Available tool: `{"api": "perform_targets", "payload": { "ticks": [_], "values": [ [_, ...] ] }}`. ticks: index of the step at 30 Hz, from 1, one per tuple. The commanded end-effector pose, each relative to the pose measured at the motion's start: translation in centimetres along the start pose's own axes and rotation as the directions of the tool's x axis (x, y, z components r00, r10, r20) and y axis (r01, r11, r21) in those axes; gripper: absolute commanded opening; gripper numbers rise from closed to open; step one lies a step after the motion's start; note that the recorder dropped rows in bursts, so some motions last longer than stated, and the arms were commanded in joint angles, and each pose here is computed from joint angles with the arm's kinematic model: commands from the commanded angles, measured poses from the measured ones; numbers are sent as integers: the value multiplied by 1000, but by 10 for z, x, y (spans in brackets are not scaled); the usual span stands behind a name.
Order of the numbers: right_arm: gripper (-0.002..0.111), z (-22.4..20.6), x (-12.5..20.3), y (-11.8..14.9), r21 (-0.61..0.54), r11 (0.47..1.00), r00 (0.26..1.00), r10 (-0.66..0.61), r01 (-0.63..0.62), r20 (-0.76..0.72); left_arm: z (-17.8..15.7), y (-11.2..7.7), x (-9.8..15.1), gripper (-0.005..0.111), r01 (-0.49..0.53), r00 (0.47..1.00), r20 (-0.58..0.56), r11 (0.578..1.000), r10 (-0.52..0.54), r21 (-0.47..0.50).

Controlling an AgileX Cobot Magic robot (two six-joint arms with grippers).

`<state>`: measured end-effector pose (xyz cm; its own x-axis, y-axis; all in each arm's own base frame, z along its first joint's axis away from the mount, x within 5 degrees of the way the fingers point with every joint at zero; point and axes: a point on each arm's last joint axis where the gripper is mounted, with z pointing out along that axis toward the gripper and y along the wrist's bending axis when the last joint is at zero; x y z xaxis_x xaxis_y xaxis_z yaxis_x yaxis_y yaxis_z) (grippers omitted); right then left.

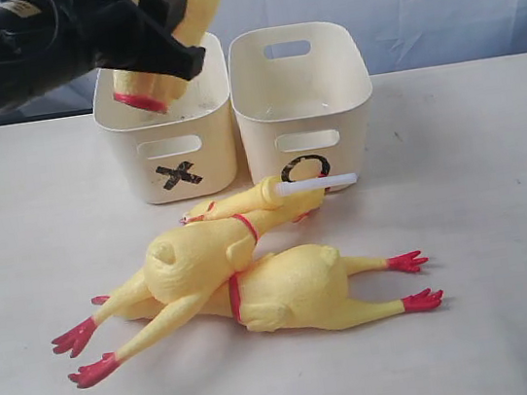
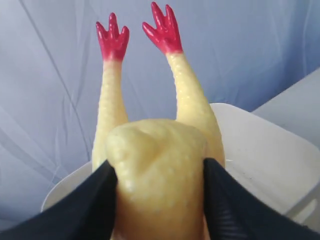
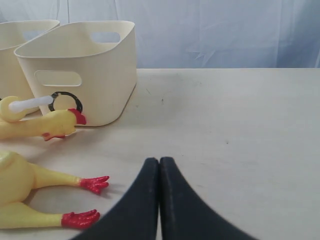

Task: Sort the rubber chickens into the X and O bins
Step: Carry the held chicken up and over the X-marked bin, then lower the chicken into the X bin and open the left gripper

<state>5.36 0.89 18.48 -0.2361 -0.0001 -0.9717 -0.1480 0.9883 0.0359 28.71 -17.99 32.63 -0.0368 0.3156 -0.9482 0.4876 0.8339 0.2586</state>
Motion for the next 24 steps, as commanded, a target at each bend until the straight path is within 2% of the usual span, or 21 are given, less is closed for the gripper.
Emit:
{"api": "perform_targets", "payload": {
  "ticks": [1,13,24],
  "values": [
    [-1,0,0,0,5,1000,1000,1,-1,12,18,16,7,0,-29,1000,0,997,29,-71],
    [-1,0,0,0,5,1000,1000,1,-1,12,71,34,41,0,-49,999,-11,975,47,-215],
    [-1,0,0,0,5,1000,1000,1,-1,12,105,28,63,0,-118,992,-55,977,110,-180]
  ]
}}
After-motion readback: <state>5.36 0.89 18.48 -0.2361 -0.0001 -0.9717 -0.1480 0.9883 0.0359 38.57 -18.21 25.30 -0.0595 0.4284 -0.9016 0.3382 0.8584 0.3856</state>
